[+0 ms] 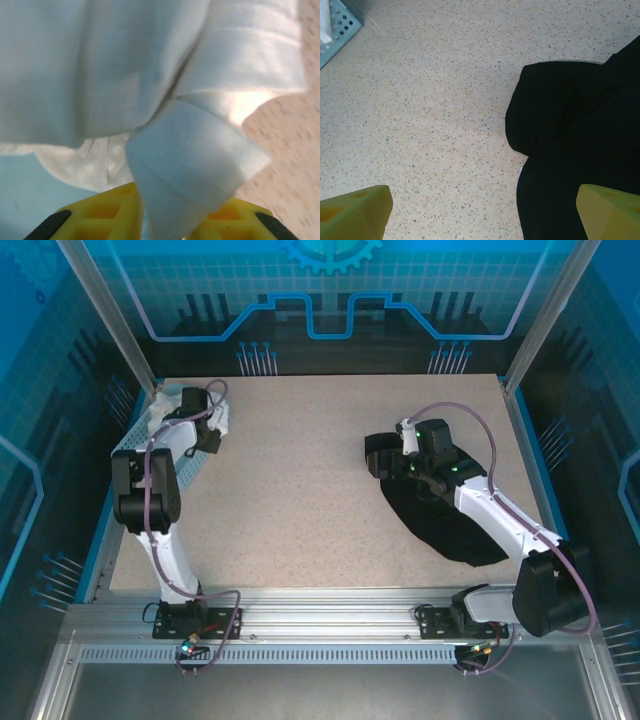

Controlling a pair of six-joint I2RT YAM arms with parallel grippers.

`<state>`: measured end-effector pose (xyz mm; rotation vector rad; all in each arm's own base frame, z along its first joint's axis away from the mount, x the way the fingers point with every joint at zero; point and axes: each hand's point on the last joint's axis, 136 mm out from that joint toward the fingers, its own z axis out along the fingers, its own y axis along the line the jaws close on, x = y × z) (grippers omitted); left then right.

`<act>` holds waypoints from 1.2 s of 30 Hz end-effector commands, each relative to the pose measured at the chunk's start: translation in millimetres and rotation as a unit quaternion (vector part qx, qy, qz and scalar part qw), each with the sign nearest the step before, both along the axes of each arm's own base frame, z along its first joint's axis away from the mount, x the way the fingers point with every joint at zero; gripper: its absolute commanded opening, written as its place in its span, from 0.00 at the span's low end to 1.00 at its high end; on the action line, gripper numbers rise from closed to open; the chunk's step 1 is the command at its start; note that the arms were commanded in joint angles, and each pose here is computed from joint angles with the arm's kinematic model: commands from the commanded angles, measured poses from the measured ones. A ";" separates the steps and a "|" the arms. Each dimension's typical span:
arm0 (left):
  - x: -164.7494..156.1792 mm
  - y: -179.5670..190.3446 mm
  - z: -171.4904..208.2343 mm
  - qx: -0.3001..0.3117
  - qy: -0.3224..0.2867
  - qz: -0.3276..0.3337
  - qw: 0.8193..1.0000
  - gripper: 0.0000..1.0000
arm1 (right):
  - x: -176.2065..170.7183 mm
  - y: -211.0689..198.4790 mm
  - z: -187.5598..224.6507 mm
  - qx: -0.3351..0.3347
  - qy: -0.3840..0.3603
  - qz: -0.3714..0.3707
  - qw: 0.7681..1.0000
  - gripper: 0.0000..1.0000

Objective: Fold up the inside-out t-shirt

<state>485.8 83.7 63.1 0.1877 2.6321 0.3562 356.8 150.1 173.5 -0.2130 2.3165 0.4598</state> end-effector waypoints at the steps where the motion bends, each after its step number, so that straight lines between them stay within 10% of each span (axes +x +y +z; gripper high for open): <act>1: 19.9 12.4 -3.8 -0.008 0.001 0.016 1.000 0.22 | 5.7 2.3 7.8 -0.013 -0.010 0.002 1.000 0.96; 9: 78.3 58.0 16.5 -0.020 -0.047 0.090 0.995 0.18 | 9.5 -23.0 -4.9 -0.043 0.018 -0.046 0.998 0.97; 20: 84.7 21.9 117.6 -0.161 -0.167 0.130 0.964 0.73 | -9.2 -113.4 -57.2 -0.119 0.113 -0.200 0.966 0.93; 24: 58.9 -34.1 167.2 -0.280 -0.234 0.114 0.924 0.75 | -8.1 -111.3 -85.2 -0.129 0.154 -0.194 0.960 0.83; 31: 3.4 -249.3 140.7 -0.440 -0.183 -0.057 0.878 0.73 | 2.7 -112.2 -85.5 -0.133 0.134 -0.192 0.963 0.04; 36: -10.3 -356.7 66.5 -0.452 -0.069 -0.126 0.880 0.72 | -6.6 -108.6 -68.8 -0.101 0.093 -0.192 0.972 0.00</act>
